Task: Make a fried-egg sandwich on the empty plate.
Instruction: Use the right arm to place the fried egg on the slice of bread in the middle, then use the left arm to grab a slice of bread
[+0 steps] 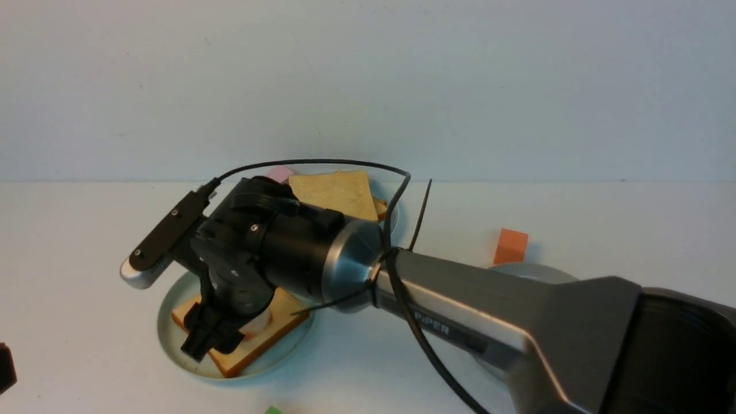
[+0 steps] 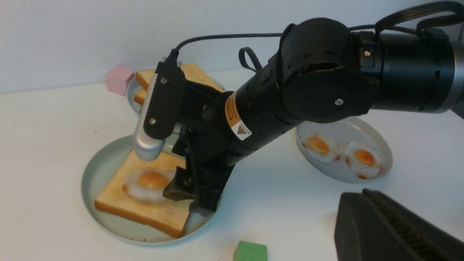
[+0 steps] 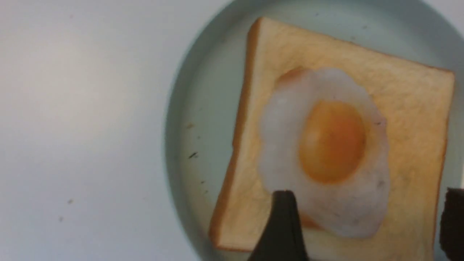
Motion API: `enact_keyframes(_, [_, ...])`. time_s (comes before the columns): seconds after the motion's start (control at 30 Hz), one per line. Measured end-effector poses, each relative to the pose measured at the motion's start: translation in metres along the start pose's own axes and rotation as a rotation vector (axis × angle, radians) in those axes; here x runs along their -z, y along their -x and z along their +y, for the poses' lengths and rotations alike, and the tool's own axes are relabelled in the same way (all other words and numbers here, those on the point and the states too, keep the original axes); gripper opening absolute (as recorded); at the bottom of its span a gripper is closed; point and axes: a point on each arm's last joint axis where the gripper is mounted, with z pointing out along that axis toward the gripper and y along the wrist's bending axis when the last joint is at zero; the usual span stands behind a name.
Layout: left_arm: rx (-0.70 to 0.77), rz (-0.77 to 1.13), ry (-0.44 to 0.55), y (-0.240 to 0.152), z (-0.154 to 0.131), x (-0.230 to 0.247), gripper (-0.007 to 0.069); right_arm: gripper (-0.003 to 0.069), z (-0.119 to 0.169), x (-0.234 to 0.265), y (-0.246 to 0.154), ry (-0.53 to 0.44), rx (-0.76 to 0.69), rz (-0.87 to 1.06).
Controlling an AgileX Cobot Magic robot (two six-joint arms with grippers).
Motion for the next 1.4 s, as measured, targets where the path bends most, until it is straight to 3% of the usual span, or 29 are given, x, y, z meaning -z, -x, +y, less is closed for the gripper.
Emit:
enact_keyframes(0.2, [0.000,0.015,0.007,-0.001,0.001,0.000,-0.0004,0.0583,0.003,0.016,-0.003,-0.019,0.013,0.074])
enact_keyframes(0.3, [-0.003,0.042,0.024,-0.004,0.002,0.000,-0.0003,0.0530,-0.007,0.052,-0.002,-0.065,0.009,0.104])
enact_keyframes(0.57, [-0.015,0.211,0.080,-0.011,0.002,-0.019,-0.0003,0.0226,-0.034,0.175,-0.002,-0.107,-0.046,-0.005])
enact_keyframes(0.7, [-0.081,0.386,0.099,-0.012,-0.006,-0.059,-0.0013,0.0062,-0.047,0.241,-0.028,-0.126,-0.106,-0.066])
enact_keyframes(0.8, [-0.110,0.424,0.080,-0.005,-0.014,-0.088,-0.0013,-0.0002,-0.050,0.285,-0.057,-0.132,-0.148,-0.101])
enact_keyframes(0.97, [-0.165,0.465,0.070,0.013,-0.023,-0.141,-0.0013,-0.0013,-0.048,0.327,-0.112,-0.131,-0.209,-0.117])
enact_keyframes(1.13, [-0.203,0.562,0.043,0.029,-0.013,-0.201,-0.0013,-0.0013,-0.045,0.358,-0.167,-0.136,-0.244,-0.148])
enact_keyframes(1.4, [-0.262,0.648,-0.116,0.053,0.036,-0.279,-0.0013,-0.0010,-0.036,0.388,-0.224,-0.075,-0.305,-0.222])
